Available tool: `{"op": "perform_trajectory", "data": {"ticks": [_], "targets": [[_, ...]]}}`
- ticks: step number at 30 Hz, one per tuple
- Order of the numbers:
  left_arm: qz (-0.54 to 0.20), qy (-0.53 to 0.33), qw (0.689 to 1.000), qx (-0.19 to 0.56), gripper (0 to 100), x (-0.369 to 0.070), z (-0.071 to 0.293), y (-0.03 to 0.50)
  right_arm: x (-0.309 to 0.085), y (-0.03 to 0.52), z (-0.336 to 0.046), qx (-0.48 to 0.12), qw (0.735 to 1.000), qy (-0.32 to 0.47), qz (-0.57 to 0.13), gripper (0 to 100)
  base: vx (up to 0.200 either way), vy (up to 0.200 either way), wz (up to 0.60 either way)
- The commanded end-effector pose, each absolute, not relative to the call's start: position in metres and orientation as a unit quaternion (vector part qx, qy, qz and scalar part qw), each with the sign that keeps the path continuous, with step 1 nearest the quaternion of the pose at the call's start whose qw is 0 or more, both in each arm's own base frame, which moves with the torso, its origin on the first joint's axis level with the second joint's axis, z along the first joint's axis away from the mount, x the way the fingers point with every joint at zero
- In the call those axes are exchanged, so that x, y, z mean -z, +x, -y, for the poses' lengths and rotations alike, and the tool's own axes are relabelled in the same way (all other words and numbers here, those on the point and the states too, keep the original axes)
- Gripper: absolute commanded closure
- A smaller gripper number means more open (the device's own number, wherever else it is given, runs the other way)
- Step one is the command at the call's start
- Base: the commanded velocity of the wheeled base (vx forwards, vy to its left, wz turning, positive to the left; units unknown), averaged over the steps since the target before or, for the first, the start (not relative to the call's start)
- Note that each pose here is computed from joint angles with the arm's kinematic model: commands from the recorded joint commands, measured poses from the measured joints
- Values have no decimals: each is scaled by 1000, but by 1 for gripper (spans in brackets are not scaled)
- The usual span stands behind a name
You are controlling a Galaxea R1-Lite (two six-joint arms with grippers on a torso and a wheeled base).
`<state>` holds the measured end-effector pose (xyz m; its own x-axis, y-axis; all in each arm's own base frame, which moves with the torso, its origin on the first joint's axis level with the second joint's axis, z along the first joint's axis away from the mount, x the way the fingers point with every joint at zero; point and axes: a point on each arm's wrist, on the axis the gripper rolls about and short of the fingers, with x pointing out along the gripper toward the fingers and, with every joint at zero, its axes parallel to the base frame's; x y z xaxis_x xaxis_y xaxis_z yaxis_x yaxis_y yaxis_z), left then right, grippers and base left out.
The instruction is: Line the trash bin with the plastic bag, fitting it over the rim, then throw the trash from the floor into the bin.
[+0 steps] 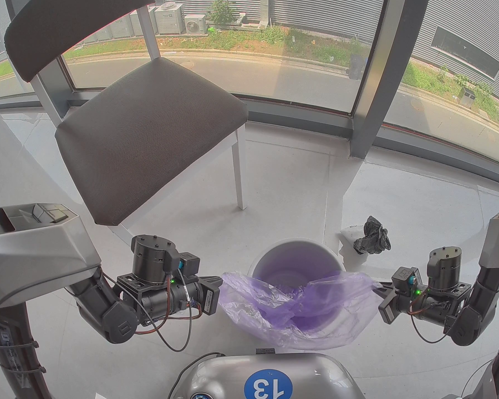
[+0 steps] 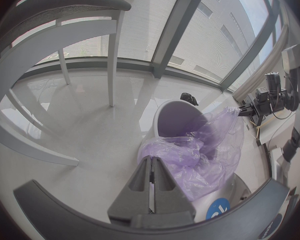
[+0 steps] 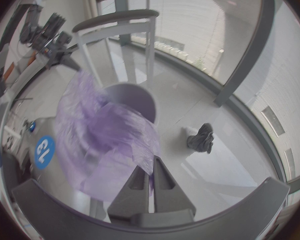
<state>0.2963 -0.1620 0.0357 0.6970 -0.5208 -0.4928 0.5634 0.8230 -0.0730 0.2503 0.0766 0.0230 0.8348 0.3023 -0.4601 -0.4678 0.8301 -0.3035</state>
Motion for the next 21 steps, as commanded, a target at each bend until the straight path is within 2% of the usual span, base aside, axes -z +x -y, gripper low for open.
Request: {"op": "perform_trajectory", "data": {"ticks": [1,7,13,14,21], "targets": [[-237,18,934,267,100,-41,167,308,-1,259,-85,-180,940,-196,-212,100,0,0,0],[-228,17,935,270,100,-58,158,300,-21,241,-78,-181,941,-199,-205,100,0,0,0],[-239,32,924,295,100,-72,147,284,-40,220,-74,-207,932,-213,-210,100,0,0,0],[-249,41,915,315,100,-83,140,272,-55,207,-70,-236,924,-219,-208,100,0,0,0],[-267,49,892,363,100,-93,133,255,-76,188,-66,-291,903,-212,-234,100,0,0,0]]}}
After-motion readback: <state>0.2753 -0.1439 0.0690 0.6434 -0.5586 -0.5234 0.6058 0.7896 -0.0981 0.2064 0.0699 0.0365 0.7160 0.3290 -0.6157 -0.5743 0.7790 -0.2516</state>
